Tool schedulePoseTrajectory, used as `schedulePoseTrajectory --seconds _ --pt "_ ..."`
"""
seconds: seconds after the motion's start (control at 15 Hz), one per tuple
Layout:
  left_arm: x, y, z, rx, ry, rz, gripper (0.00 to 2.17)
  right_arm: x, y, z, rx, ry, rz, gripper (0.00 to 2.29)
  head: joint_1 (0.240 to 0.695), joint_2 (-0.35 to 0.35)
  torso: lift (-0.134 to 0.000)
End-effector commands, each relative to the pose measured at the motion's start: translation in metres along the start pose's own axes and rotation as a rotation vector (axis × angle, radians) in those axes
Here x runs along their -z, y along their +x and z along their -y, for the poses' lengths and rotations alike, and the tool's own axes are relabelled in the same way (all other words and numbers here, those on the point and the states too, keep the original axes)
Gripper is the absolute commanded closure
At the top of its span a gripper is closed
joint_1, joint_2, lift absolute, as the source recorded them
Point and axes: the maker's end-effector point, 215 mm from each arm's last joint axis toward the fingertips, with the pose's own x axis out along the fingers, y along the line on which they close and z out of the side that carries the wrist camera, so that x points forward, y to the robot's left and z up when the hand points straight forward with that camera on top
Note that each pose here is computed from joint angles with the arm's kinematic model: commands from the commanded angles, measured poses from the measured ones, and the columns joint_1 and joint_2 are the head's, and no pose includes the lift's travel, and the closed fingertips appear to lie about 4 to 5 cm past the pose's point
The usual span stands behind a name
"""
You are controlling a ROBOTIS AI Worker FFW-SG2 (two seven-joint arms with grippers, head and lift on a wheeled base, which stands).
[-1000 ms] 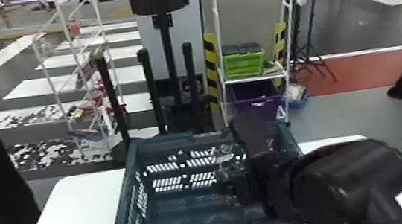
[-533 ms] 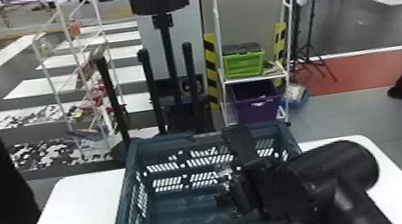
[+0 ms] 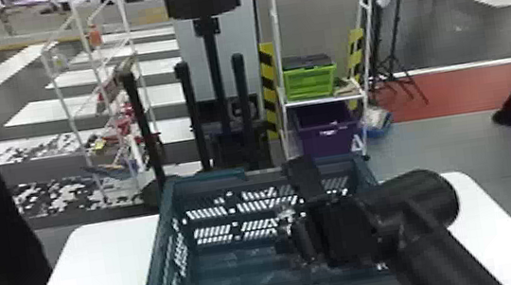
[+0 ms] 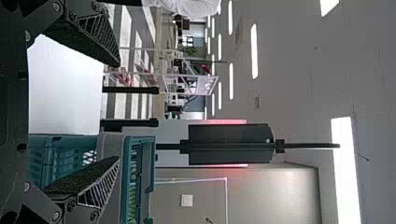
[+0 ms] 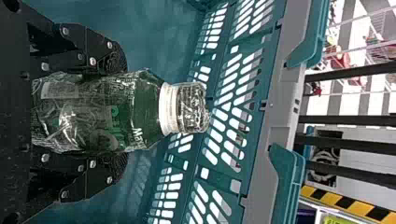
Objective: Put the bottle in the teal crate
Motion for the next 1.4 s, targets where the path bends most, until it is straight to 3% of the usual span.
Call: schedulePoseTrajectory --seconds 0.0,0.27,0.33,0.47,0.93,1.33 --pt "0.000 0.001 -0.001 -0.001 0.000 0.001 0.19 0.003 0.008 0.003 0.005 0.001 -0.016 1.97 0.499 0.000 0.000" --pt "0.002 0.003 -0.004 -0.006 0.002 -0.003 0.19 0.003 0.013 0.009 0.012 0.006 -0.018 1.90 0.499 0.000 0.000" --pt "0.003 0.003 -0.006 -0.010 0.007 -0.004 0.19 -0.004 0.014 0.008 0.009 0.011 0.005 1.62 0.499 0.000 0.000" --pt "0.001 0.003 -0.007 -0.011 0.006 0.002 0.19 -0.015 0.014 0.003 -0.007 0.024 0.042 0.05 0.499 0.000 0.000" --pt "0.000 0.002 -0.008 -0.011 0.007 0.005 0.19 -0.018 0.008 -0.003 -0.019 0.014 0.052 0.06 0.499 0.000 0.000" --pt "-0.003 0.001 -0.009 -0.012 0.004 0.014 0.19 -0.038 -0.037 -0.016 -0.024 -0.037 0.071 0.08 0.499 0.000 0.000"
